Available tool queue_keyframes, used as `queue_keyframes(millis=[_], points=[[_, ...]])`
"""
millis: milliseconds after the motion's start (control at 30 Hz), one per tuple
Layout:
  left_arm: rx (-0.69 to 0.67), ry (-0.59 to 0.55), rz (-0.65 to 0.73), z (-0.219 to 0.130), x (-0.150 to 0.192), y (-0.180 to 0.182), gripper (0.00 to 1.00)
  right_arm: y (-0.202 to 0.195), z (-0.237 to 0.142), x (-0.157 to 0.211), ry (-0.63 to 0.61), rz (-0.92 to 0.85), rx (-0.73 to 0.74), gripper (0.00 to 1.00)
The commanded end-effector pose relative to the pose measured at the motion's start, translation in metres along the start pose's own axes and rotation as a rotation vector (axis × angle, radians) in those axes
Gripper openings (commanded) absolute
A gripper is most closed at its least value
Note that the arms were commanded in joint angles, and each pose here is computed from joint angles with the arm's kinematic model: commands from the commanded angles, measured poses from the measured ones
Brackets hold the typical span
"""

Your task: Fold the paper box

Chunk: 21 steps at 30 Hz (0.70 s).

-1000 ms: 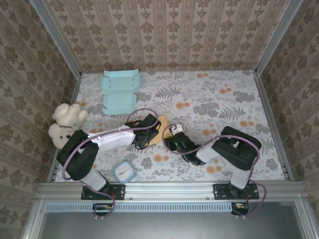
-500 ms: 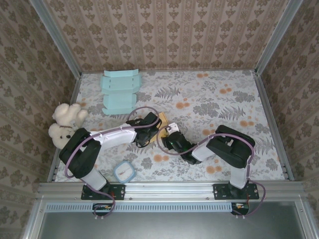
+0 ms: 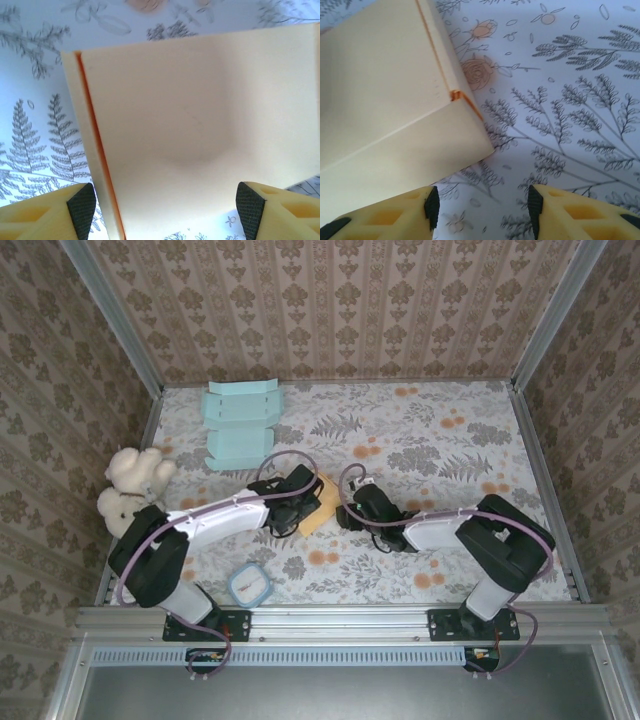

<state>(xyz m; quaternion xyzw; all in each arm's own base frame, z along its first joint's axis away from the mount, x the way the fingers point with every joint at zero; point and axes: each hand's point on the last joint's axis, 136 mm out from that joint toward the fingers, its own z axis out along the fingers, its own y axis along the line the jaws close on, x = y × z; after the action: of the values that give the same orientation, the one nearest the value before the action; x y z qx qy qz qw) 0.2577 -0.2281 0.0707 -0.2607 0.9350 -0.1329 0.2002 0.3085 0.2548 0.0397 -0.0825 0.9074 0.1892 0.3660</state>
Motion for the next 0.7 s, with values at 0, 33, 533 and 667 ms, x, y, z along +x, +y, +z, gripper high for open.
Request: queue_keyframes(millis=[0,33,533,667], points=[[0.094,-0.117,0.126,-0.023,-0.030,-0.021,0.79,0.003,-0.014,0.002,0.071,0.073,-0.034,0.51],[0.126,-0.155,0.173,-0.026,-0.039,-0.029,0.80,0.002,-0.017,0.000,0.079,0.086,-0.037,0.49],[0.738,-0.019,0.521,0.022,-0.088,-0.112,0.77,0.001,-0.010,-0.018,0.126,0.356,-0.121,0.00],[0.696,-0.007,0.527,0.038,-0.086,-0.106,0.77,0.001,-0.004,-0.022,0.133,0.364,-0.124,0.00]])
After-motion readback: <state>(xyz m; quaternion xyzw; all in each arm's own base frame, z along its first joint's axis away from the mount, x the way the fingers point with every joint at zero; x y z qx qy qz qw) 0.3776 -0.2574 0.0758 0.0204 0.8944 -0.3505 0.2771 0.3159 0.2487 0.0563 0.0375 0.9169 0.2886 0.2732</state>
